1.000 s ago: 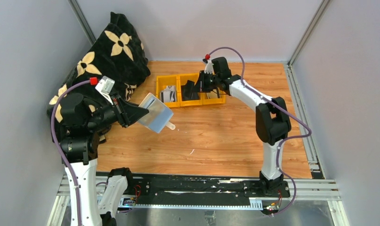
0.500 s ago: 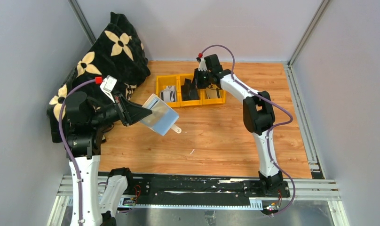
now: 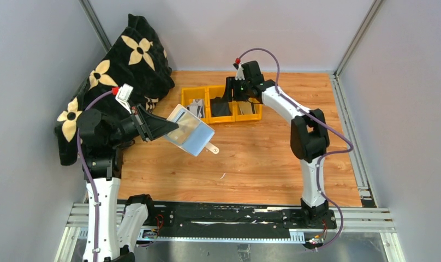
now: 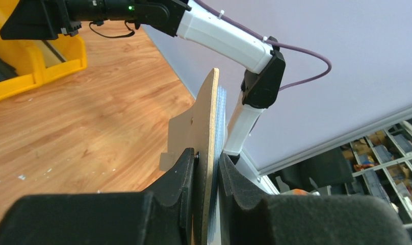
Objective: Take the credit cards out of the card holder
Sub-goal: Place the credit card in the storage box.
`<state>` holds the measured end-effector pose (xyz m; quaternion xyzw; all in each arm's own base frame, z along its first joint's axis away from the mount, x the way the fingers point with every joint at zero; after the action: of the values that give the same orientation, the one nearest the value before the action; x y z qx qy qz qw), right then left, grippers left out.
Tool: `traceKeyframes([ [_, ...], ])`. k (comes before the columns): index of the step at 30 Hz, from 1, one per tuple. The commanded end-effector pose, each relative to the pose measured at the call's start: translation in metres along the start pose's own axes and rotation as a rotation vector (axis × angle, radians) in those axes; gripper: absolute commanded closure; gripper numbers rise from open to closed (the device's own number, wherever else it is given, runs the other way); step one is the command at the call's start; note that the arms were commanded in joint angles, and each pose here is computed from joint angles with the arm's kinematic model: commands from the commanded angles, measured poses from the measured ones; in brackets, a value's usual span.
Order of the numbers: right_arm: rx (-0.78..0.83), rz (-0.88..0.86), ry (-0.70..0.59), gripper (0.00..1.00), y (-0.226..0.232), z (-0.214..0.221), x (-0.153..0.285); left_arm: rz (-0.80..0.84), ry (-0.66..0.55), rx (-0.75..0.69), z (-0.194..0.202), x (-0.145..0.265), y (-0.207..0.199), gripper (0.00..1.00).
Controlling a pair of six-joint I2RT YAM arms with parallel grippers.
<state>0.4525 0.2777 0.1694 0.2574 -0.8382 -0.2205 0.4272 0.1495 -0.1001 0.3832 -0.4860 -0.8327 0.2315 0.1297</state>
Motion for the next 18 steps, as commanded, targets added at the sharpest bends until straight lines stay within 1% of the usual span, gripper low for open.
traceKeyframes([
  [1, 0.058, 0.067, -0.151, 0.37, 0.009, -0.019, 0.04, 0.087, -0.012, 0.05, -0.007, 0.0, -0.013, 1.0],
  [3, 0.057, 0.123, -0.201, 0.3, 0.0, -0.019, 0.045, 0.095, -0.019, 0.065, -0.007, 0.0, -0.012, 1.0],
  [5, 0.049, 0.172, -0.22, 0.23, -0.009, -0.016, 0.043, 0.096, -0.018, 0.065, -0.007, 0.0, -0.012, 1.0],
  [8, 0.032, 0.243, -0.215, 0.21, -0.02, -0.015, 0.037, 0.096, -0.028, 0.04, -0.009, 0.001, -0.016, 1.0],
  [13, 0.022, 0.274, -0.191, 0.22, -0.031, -0.01, 0.021, 0.092, -0.036, 0.022, -0.009, 0.003, -0.021, 1.0],
  [16, 0.023, 0.272, -0.176, 0.29, -0.033, -0.005, 0.01, 0.054, -0.012, 0.02, -0.005, 0.004, -0.019, 1.0],
  [18, 0.022, 0.279, -0.163, 0.34, -0.034, 0.0, 0.003, 0.034, 0.009, -0.006, -0.004, 0.005, -0.017, 1.0],
])
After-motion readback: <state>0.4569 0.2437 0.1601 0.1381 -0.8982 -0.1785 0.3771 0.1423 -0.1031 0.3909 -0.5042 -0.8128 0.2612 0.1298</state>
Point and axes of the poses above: each gripper's point midway between its finger pads, its own x axis back along the fingers, its own y axis along the line the jaws close on, z = x × y, the point moved 6 cm from there along x, back along the fingers, and after that the axes turned 15 degrees about -x, right-handed, at the moved point
